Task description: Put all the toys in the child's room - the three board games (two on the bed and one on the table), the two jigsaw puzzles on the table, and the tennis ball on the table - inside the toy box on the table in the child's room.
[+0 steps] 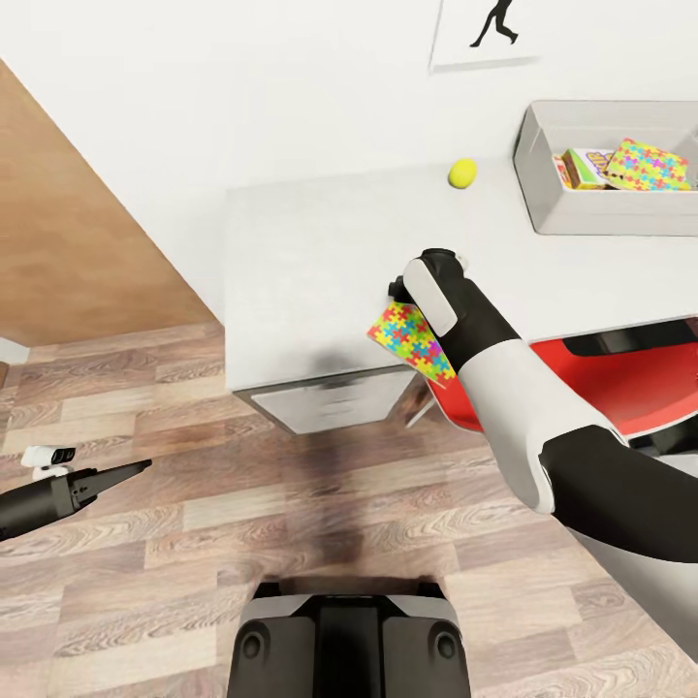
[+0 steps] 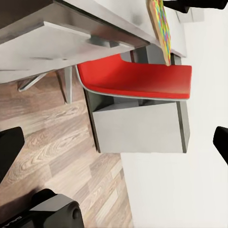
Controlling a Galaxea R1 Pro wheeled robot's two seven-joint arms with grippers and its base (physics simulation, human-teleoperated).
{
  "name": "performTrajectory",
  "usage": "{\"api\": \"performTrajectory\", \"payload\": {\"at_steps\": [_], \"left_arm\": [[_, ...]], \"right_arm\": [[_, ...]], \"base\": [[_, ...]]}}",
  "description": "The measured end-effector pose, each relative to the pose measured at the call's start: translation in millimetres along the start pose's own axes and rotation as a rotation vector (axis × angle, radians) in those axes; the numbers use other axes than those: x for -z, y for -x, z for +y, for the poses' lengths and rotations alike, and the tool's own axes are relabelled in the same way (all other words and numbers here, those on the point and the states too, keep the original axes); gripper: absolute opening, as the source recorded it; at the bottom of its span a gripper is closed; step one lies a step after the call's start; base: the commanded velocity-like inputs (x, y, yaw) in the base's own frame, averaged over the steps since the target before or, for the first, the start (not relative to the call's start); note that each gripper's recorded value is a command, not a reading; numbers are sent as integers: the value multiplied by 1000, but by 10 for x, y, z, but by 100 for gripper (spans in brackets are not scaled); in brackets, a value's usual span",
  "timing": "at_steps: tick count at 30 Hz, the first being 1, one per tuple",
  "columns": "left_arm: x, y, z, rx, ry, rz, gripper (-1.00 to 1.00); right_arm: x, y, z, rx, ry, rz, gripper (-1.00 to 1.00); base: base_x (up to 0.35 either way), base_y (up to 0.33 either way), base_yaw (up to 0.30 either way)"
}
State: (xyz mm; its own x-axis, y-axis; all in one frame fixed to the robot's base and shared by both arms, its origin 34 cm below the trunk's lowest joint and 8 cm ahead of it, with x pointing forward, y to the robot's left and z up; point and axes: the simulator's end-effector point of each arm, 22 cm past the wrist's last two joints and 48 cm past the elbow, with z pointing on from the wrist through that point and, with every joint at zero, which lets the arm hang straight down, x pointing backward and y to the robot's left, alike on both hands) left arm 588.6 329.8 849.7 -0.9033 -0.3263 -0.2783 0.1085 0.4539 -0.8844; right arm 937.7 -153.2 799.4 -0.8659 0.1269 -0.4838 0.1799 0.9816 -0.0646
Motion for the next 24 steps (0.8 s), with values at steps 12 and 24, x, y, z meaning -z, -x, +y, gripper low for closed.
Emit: {"api": "performTrajectory", "payload": {"at_steps": [12,24], "left_arm": [[2,-1,-3,0,0,0,100],[-1,0,1,0,0,0,100]], "right_arm": [[4,2,-5,0,-2,2,100],[63,126,16,-15,6,-17,100]], "base": [[-12,0,0],[0,0,0]]}}
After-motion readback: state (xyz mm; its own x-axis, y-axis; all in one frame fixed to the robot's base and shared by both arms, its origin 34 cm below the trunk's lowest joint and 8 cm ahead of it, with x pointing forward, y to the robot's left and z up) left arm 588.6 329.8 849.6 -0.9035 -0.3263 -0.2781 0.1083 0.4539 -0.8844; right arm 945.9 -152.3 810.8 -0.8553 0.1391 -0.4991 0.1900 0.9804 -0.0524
